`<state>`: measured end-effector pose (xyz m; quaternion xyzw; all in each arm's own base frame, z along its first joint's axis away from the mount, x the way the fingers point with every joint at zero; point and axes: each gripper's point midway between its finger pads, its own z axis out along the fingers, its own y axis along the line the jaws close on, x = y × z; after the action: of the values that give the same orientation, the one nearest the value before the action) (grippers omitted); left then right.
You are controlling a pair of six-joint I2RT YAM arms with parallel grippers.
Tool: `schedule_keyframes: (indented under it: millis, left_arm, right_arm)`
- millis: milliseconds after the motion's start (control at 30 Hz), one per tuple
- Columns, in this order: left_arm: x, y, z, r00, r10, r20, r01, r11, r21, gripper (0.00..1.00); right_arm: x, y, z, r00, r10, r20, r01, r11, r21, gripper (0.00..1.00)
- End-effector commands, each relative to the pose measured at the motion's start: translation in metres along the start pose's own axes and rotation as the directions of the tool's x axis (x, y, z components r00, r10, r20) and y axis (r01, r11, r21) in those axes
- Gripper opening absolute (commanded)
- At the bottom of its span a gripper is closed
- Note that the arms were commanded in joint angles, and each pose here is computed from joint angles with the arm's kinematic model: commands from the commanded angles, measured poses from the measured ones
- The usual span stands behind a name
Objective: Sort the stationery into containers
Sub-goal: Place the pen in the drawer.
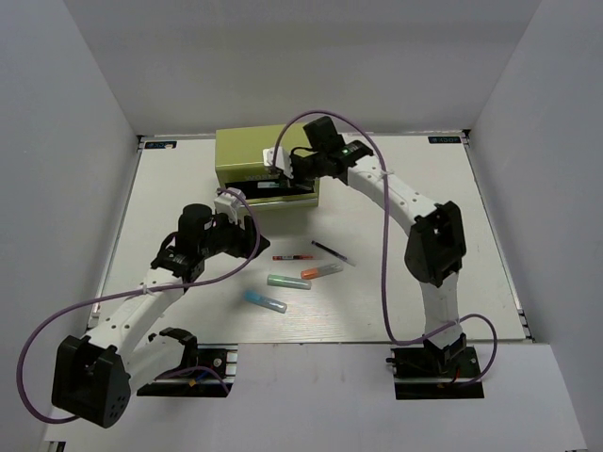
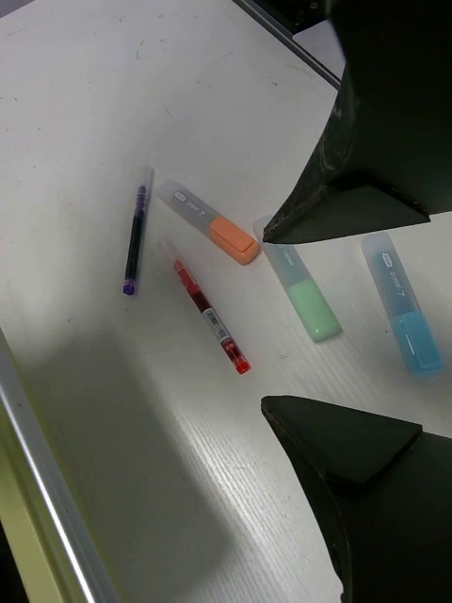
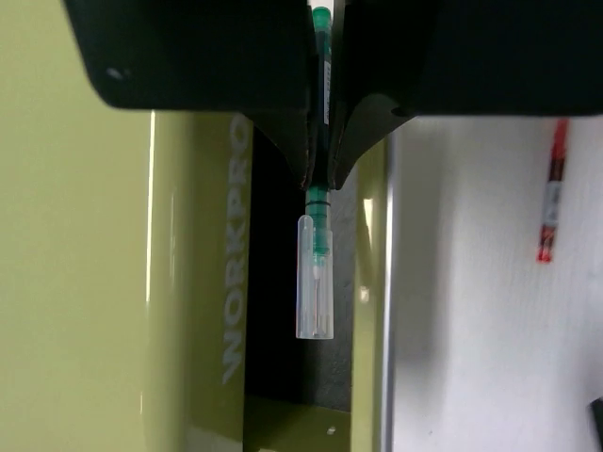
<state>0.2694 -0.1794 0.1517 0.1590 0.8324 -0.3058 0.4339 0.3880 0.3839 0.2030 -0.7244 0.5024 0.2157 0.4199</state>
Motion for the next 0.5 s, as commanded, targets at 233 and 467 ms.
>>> schedule_keyframes:
  millis: [233, 467]
  left_arm:
    - [-0.014, -0.011, -0.001, 0.996, 0.065, 0.068, -0.069, 0.996, 0.058, 0.75]
    - [-0.012, -0.019, 0.004, 0.995, 0.088, 0.055, -0.093, 0.99, 0.109, 0.75]
  right_arm:
    - [-0.009, -0.027, 0.023, 0.999, -0.047, -0.003, 0.047, 0.995, 0.088, 0.11]
    - [-0.033, -0.017, 0.003, 0.998, -0.005, 0.07, 0.001, 0.998, 0.057, 0.4]
